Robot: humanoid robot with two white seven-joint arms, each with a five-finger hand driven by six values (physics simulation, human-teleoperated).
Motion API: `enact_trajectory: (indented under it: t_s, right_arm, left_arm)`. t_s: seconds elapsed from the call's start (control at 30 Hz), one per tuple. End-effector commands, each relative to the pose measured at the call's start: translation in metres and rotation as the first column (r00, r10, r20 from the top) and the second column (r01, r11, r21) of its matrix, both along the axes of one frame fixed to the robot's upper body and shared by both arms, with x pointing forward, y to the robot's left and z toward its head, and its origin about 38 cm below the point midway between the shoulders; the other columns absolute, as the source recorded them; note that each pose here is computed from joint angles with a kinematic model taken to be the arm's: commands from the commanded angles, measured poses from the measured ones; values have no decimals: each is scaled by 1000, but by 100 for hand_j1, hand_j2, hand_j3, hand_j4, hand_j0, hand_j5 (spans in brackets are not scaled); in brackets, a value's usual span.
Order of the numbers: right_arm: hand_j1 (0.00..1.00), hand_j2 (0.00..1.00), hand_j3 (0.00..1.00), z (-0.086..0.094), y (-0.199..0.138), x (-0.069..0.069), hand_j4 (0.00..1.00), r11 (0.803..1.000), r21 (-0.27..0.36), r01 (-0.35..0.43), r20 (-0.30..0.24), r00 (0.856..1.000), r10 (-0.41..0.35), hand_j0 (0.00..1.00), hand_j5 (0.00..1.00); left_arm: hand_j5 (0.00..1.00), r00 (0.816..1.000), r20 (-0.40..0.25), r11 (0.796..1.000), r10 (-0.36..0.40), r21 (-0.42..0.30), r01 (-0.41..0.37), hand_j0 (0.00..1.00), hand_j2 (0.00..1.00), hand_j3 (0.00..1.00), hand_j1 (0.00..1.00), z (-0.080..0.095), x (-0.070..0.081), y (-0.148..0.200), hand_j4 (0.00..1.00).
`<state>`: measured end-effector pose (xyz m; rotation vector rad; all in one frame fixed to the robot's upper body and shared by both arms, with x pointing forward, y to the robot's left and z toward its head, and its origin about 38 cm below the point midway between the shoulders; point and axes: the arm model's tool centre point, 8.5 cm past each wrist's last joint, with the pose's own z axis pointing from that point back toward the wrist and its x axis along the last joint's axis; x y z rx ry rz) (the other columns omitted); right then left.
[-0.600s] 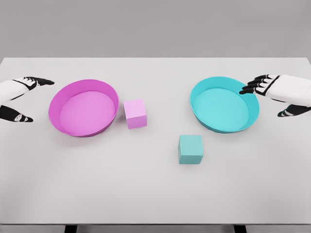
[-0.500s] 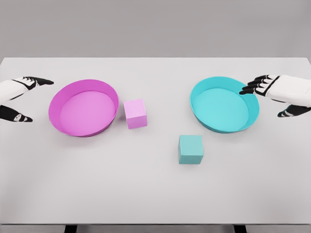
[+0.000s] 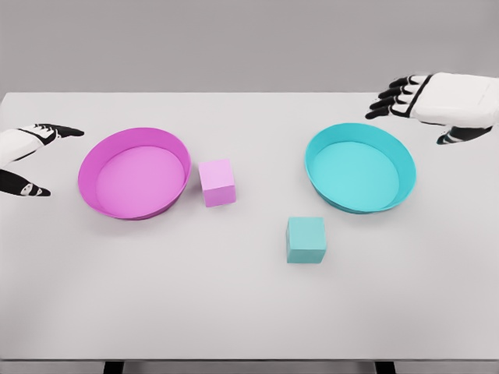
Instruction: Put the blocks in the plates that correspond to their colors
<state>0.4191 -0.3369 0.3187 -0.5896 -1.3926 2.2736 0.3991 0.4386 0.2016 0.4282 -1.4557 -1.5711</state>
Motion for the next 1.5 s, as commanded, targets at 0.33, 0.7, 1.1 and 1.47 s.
enact_trajectory:
  t_s: [0.33, 0.7, 1.1, 1.47]
  right_arm:
    - [100, 100, 100, -49, 62, -36, 100, 976, 4, -218, -132, 967, 217, 100, 100]
    - [100, 100, 100, -57, 95, -41, 100, 952, 39, -304, -147, 940, 307, 100, 100]
    - [100, 100, 100, -83, 119, -49, 100, 931, 51, -361, -209, 908, 363, 100, 100]
    - [100, 100, 100, -105, 122, -48, 100, 928, 16, -372, -233, 901, 365, 100, 100]
  left_arm:
    - [100, 1000, -12, 1000, -2, 2, 2, 100, 100, 100, 100, 0, 0, 1, 100]
    - [100, 1000, -13, 1000, 0, 3, 0, 100, 100, 100, 100, 0, 0, 1, 100]
    - [100, 1000, -13, 1000, 0, 3, 0, 100, 100, 100, 100, 0, 0, 1, 100]
    - [100, 998, -38, 999, 42, -1, -42, 100, 100, 100, 100, -9, -1, 14, 100]
